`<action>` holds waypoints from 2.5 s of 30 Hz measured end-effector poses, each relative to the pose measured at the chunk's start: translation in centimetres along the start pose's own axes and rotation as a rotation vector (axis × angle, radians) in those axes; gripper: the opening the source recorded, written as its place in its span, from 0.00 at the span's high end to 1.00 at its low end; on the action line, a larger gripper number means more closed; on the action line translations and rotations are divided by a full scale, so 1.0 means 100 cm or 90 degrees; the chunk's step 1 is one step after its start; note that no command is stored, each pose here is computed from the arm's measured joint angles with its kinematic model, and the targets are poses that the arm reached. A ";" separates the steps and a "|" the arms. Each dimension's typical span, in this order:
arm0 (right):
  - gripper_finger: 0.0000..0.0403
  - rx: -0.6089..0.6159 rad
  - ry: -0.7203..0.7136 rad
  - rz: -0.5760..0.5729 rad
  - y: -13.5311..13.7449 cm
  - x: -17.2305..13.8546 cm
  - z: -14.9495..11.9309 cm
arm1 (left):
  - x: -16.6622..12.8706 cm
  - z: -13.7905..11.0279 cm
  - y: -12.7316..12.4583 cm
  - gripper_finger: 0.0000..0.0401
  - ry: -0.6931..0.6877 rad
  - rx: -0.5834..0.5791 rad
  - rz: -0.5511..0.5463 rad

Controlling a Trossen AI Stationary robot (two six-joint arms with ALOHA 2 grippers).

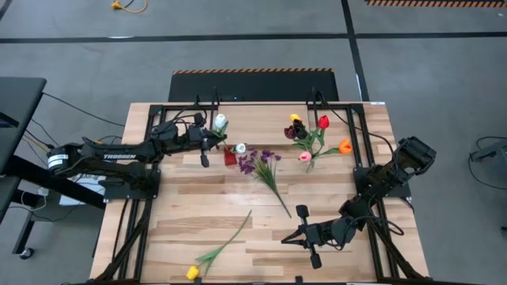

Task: Pick and place flowers into a vace then onto a shelf
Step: Put the white flower into the red vase, then put the yellow flower into the red vase

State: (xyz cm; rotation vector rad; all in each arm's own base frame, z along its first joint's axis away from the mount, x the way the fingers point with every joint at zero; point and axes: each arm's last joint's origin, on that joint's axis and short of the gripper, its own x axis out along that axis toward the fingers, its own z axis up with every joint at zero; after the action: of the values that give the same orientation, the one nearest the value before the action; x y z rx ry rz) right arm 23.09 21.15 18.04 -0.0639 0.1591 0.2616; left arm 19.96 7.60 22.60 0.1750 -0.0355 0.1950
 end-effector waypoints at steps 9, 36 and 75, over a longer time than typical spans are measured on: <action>1.00 0.004 0.001 0.002 0.001 -0.001 0.000 | 0.000 -0.001 0.000 0.86 0.009 -0.034 -0.003; 1.00 0.016 0.013 0.001 0.001 -0.001 -0.002 | -0.012 0.029 0.001 0.46 0.242 -0.149 -0.052; 1.00 0.054 0.294 0.111 -0.007 0.106 0.057 | -0.119 0.030 -0.090 0.46 -0.047 -0.218 -0.355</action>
State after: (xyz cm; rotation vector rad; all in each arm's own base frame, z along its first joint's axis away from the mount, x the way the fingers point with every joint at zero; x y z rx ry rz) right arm 34.20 23.57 21.95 -0.0257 0.6358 0.4109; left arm 10.01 -3.88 23.38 -0.1529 -0.0911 -0.3734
